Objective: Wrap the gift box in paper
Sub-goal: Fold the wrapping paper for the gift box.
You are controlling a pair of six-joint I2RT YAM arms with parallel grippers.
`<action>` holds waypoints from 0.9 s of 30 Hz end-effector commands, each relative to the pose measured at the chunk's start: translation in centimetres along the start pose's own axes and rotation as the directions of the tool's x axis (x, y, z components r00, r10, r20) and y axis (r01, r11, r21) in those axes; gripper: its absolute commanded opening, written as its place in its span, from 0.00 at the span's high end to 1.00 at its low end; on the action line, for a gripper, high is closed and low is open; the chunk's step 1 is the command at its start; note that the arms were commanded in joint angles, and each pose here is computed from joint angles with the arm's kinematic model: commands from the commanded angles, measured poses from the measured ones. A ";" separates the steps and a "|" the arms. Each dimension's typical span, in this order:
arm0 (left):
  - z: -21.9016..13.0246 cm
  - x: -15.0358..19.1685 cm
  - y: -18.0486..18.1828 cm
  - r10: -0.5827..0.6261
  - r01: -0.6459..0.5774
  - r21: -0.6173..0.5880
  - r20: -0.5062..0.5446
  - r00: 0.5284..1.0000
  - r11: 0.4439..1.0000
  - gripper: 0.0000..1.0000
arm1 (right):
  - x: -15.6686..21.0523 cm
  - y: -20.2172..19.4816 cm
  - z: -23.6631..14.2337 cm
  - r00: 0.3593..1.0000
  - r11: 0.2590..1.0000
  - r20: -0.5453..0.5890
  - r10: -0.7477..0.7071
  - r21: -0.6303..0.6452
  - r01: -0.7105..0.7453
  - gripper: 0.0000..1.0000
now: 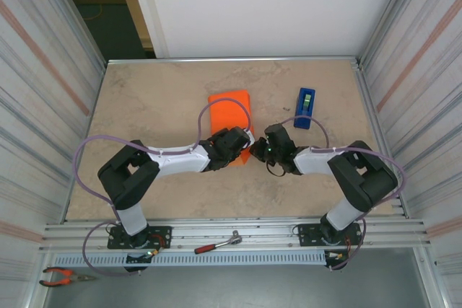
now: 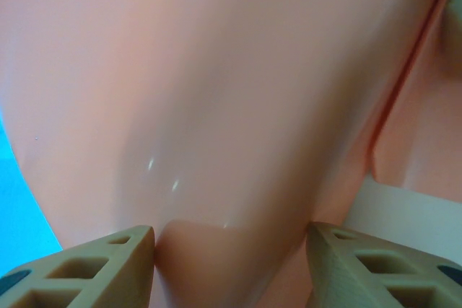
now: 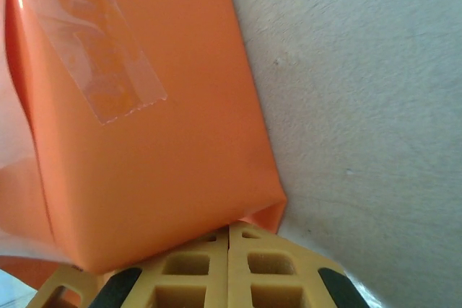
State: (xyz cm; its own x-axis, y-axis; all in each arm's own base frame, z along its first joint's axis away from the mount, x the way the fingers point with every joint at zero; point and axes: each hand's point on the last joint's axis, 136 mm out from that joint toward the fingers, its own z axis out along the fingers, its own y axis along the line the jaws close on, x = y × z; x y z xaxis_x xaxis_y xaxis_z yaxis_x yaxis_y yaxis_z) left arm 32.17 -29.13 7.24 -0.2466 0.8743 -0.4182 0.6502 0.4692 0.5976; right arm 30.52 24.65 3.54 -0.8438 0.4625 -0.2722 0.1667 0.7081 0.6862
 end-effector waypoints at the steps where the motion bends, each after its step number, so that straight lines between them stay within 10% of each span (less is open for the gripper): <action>1: 1.1 3.1 -3.7 0.082 -0.072 0.115 -0.087 0.993 0.991 0.44 | 0.1 1.1 0.9 1.000 1.000 -0.004 0.000 -0.029 0.000 1.00; 27: 0.9 2.9 -3.6 0.086 -0.076 0.114 -0.087 0.992 0.991 0.43 | 2.7 -1.7 2.3 0.999 0.998 -0.045 0.007 0.059 -0.004 1.00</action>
State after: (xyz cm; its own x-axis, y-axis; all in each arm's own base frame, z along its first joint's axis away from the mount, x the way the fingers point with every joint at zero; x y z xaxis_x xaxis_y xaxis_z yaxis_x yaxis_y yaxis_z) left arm 32.17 -29.10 7.23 -0.2469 0.8752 -0.4161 0.6487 0.4682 0.5999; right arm 29.52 26.69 1.84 -0.8658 0.4316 -0.2532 0.1581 0.7160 0.6799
